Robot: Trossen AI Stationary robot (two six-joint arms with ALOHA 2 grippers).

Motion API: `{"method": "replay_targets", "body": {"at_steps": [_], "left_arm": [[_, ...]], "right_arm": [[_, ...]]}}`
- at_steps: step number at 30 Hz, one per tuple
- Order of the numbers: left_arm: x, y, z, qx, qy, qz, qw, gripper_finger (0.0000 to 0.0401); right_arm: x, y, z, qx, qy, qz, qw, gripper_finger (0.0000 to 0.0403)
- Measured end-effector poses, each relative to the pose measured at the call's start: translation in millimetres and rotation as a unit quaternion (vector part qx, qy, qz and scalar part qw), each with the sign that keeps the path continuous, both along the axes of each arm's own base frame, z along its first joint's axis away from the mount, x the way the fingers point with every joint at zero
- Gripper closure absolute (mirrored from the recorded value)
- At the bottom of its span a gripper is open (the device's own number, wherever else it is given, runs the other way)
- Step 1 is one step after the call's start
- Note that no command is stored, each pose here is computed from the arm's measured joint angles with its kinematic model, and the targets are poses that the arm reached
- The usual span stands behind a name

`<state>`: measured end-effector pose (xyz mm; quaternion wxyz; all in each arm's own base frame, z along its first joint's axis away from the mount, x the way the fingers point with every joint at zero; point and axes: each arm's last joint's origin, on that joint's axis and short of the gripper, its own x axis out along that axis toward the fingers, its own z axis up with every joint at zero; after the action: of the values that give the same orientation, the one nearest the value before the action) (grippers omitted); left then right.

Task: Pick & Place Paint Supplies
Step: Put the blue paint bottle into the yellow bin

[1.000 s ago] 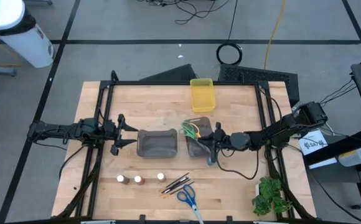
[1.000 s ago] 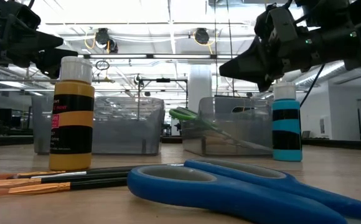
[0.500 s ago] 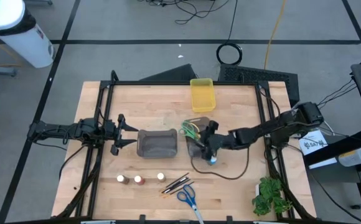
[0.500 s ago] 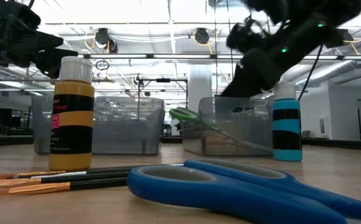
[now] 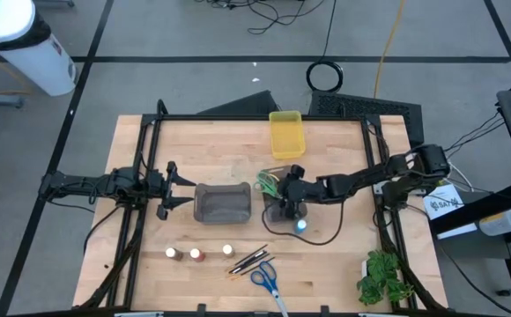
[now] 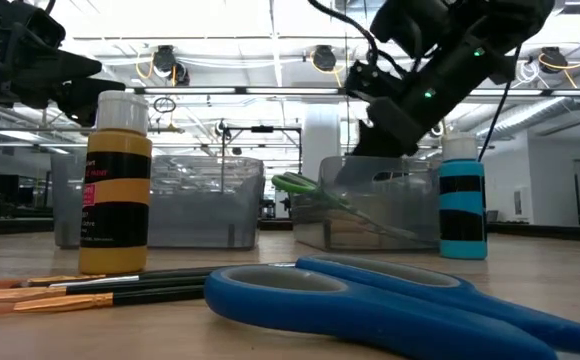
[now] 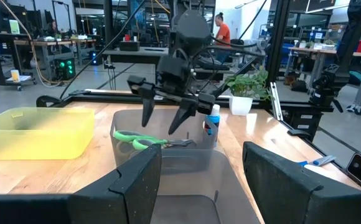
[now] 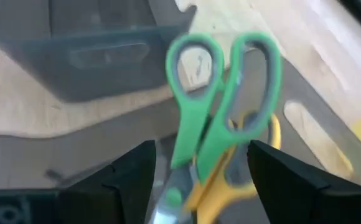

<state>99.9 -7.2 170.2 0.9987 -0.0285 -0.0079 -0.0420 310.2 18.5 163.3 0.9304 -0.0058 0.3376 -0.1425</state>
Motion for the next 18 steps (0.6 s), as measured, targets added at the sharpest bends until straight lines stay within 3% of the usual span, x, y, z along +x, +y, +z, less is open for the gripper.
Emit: {"method": "replay_targets", "body": {"at_steps": [11,18], "left_arm": [[0,0,0,0.000,0.001,0.000,1.000,0.0164],[0,0,0,0.000,0.000,0.000,1.000,0.0164]], "right_arm": [[1,1,2,-0.004,-0.007,0.026,1.000,0.0180],[-14,12,39,-0.004,-0.051,0.069,0.996,0.0190]]}}
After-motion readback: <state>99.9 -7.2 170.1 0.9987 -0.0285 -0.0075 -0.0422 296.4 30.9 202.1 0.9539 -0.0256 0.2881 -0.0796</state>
